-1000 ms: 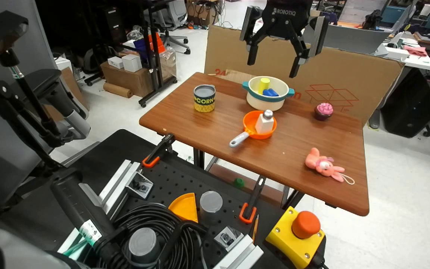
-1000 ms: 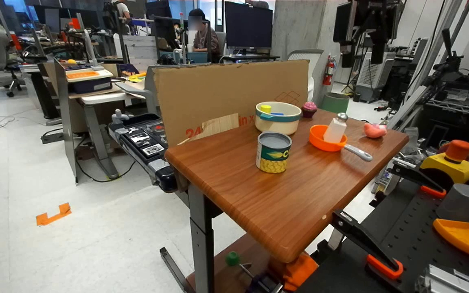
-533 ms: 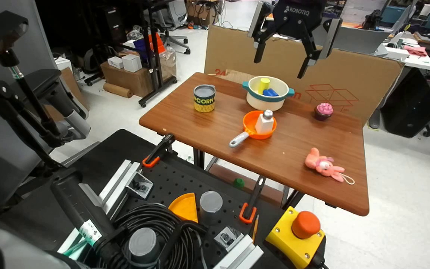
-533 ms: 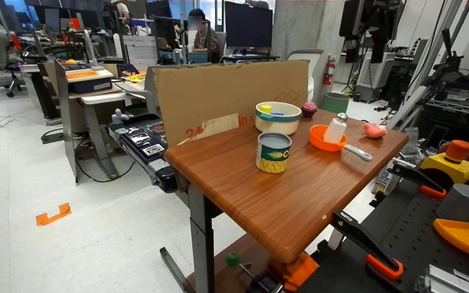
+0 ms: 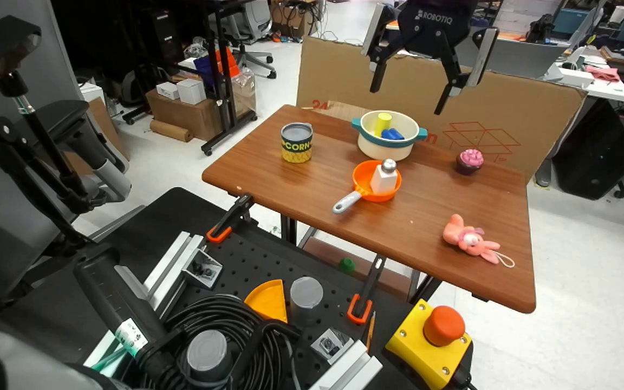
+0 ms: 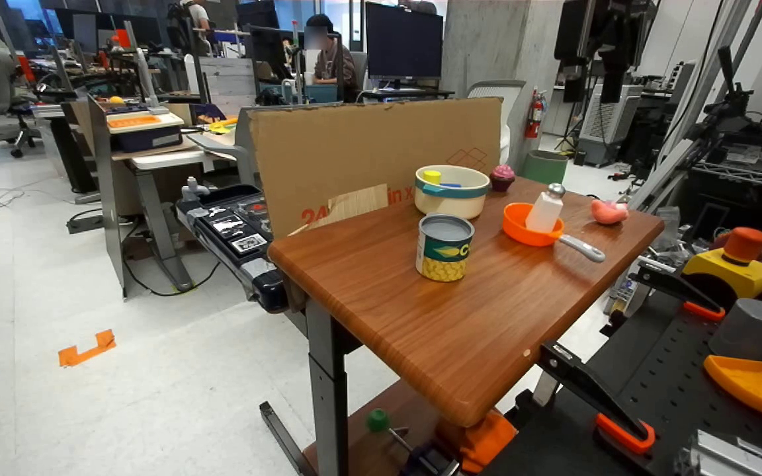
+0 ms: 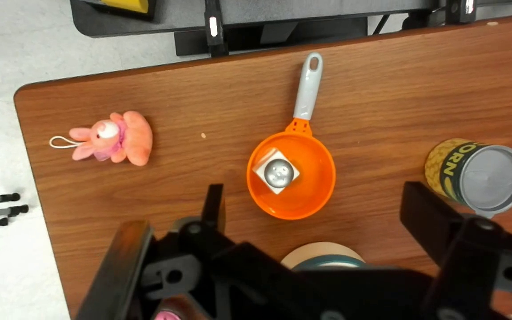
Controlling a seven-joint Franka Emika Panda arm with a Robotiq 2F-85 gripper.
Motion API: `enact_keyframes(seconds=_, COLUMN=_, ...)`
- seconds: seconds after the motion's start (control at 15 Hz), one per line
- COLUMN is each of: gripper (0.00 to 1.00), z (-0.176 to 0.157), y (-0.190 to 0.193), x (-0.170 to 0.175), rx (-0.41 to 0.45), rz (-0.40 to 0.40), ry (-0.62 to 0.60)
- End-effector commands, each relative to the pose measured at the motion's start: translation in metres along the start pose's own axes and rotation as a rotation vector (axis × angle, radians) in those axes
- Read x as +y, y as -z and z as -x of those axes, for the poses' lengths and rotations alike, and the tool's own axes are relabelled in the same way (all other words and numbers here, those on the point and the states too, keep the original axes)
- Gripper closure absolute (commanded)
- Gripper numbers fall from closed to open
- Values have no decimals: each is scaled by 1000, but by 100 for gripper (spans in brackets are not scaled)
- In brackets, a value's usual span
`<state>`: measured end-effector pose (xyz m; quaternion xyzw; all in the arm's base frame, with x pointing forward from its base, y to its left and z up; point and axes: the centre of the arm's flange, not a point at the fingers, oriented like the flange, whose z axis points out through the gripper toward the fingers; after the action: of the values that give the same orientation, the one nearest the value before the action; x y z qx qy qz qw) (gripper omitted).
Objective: Remove the shaker from the pot
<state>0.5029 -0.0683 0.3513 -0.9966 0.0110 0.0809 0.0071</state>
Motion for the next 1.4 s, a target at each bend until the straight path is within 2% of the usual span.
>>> enact_keyframes(seconds=0.0, gripper=0, z=-6, y=1, x=0, rx=17, rz=2, ry=37)
enact_keyframes(seconds=0.27, gripper=0, z=-11, y=4, x=1, rx=15, rz=29, ry=-58)
enact_keyframes(seconds=0.73, gripper=0, z=-21, y=-11, x=6, rx=-13, rz=148, ry=-202)
enact_keyframes(seconds=1.33, gripper=0, z=-43, y=-43, x=2, rx=-76, rz=184, ry=-248)
